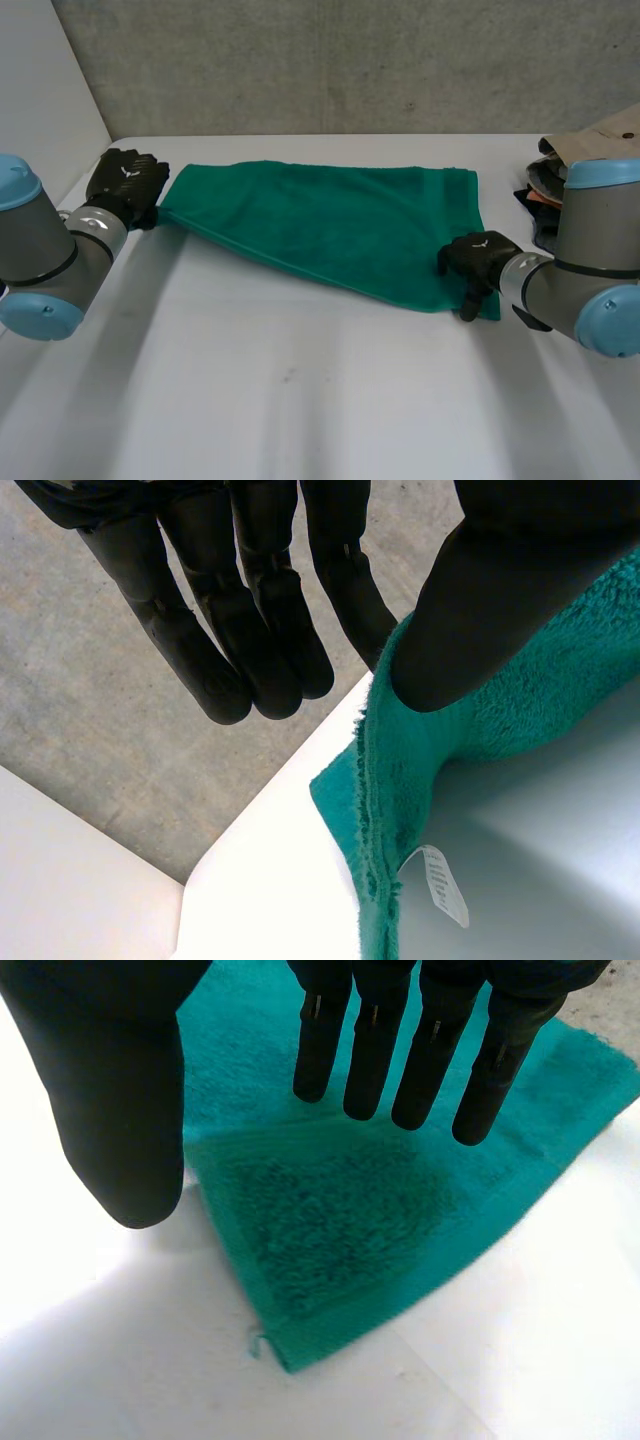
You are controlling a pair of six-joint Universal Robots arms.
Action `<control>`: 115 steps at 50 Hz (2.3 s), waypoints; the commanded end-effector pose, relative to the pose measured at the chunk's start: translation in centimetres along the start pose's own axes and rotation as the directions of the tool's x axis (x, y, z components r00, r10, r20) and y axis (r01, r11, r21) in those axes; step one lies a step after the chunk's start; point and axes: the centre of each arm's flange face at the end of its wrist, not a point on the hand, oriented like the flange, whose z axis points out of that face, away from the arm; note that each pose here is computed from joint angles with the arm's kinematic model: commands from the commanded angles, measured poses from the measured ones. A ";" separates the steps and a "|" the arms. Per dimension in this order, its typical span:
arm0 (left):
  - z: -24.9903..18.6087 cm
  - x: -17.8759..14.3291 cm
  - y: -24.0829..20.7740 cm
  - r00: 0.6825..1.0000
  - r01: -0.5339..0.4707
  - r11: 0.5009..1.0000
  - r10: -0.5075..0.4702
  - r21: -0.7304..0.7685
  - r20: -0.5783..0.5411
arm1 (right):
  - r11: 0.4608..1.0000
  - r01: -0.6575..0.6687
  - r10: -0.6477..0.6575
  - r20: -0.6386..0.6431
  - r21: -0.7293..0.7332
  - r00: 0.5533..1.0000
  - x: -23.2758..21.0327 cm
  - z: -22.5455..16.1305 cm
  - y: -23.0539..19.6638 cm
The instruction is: Fold the laundry.
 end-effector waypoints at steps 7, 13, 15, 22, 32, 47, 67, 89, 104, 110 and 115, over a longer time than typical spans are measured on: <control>0.0 -0.1 0.1 1.000 0.001 1.000 -0.001 -0.004 0.001 | 1.000 0.018 -0.018 -0.024 0.021 1.000 -0.9 1.7 1.1; -0.1 -0.2 -0.2 1.000 0.000 1.000 0.000 -0.002 0.001 | 0.996 0.061 -0.055 -0.095 0.072 0.994 -0.2 2.2 0.8; -0.3 -0.1 -0.2 1.000 -0.004 1.000 0.004 -0.011 -0.005 | 0.992 0.072 -0.058 -0.133 0.102 0.989 0.2 2.2 0.5; -1.6 -0.1 -0.6 1.000 -0.022 0.997 0.021 -0.073 -0.019 | 0.984 0.091 -0.063 -0.178 0.152 0.982 0.8 1.3 -0.5; -4.7 0.4 -0.7 0.986 -0.149 0.971 0.132 -0.188 -0.101 | 0.981 0.124 -0.097 -0.179 0.149 0.979 2.0 -0.1 -0.9; -14.7 1.6 0.3 0.860 -0.411 0.775 0.156 -0.479 -0.486 | 0.816 0.431 -0.301 0.353 -0.385 0.886 1.2 -12.6 2.0; 1.9 -2.8 -11.0 0.939 -0.338 0.936 0.329 0.092 0.102 | 0.897 0.420 -0.337 -0.399 0.140 0.853 7.4 -3.2 -10.4; 4.6 -8.3 -14.8 0.925 -0.044 0.908 -0.120 0.416 0.360 | 0.728 0.377 0.001 -0.551 0.573 0.834 9.0 -5.3 -18.3; -0.9 2.6 1.5 0.996 -0.078 0.990 0.073 -0.114 -0.052 | 0.977 0.211 -0.202 -0.190 0.027 0.961 3.7 0.1 -2.4; -7.5 3.5 4.5 0.938 -0.306 0.884 0.216 -0.353 -0.272 | 0.957 0.241 -0.252 -0.054 -0.160 0.966 3.2 -4.1 0.0; -13.6 2.7 4.9 0.822 -0.508 0.737 0.260 -0.447 -0.506 | 0.840 0.425 -0.379 0.195 -0.338 0.905 2.4 -9.8 1.4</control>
